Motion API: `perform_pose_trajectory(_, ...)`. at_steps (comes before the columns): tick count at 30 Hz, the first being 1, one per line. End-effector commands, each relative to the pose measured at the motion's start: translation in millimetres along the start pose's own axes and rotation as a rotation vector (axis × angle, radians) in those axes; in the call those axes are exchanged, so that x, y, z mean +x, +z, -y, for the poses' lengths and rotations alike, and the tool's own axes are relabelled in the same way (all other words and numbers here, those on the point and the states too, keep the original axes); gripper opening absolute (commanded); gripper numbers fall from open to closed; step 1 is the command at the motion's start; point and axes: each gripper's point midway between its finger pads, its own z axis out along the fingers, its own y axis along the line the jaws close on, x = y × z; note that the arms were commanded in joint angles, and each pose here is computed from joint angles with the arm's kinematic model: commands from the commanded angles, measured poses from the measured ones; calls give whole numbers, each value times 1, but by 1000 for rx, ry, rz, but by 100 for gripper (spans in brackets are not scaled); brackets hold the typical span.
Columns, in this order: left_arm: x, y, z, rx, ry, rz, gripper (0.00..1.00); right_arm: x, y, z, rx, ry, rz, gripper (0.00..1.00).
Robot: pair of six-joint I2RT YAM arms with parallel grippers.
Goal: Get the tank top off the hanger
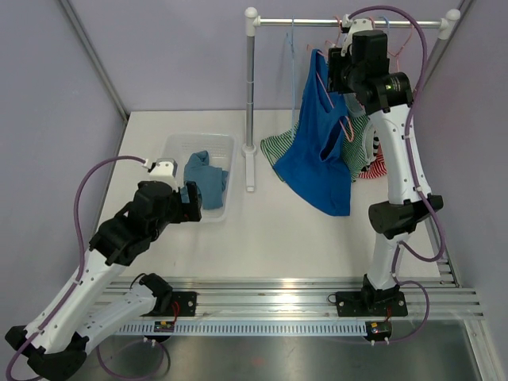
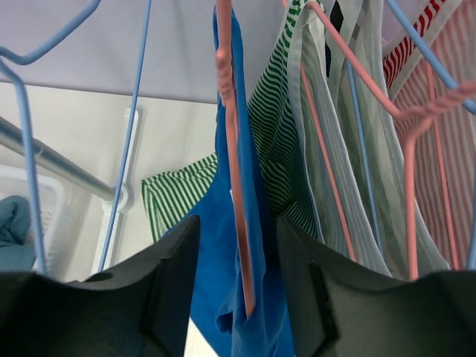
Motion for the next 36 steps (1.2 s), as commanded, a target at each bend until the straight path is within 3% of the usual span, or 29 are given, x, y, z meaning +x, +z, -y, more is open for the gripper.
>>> perform_pose_trajectory(1,-2,4,2,11,26,24,99,-5,4,2,-12,-30,7,49)
perform_pose_trajectory(9,1,7,7,35,35,13,99,-16,4,-7,-54,-7,50,12)
perform_pose_trajectory(15,3,10,10,43,37,1,99,-30,-12,-9,-74,10,95,1)
perform_pose_trajectory(27,3,10,10,39,25,4,99,-65,-62,-11,-115,57,218,0)
perform_pose_trajectory(36,-17,1,20,90,-16,54,99,-58,-108,-22,-210,75,218,0)
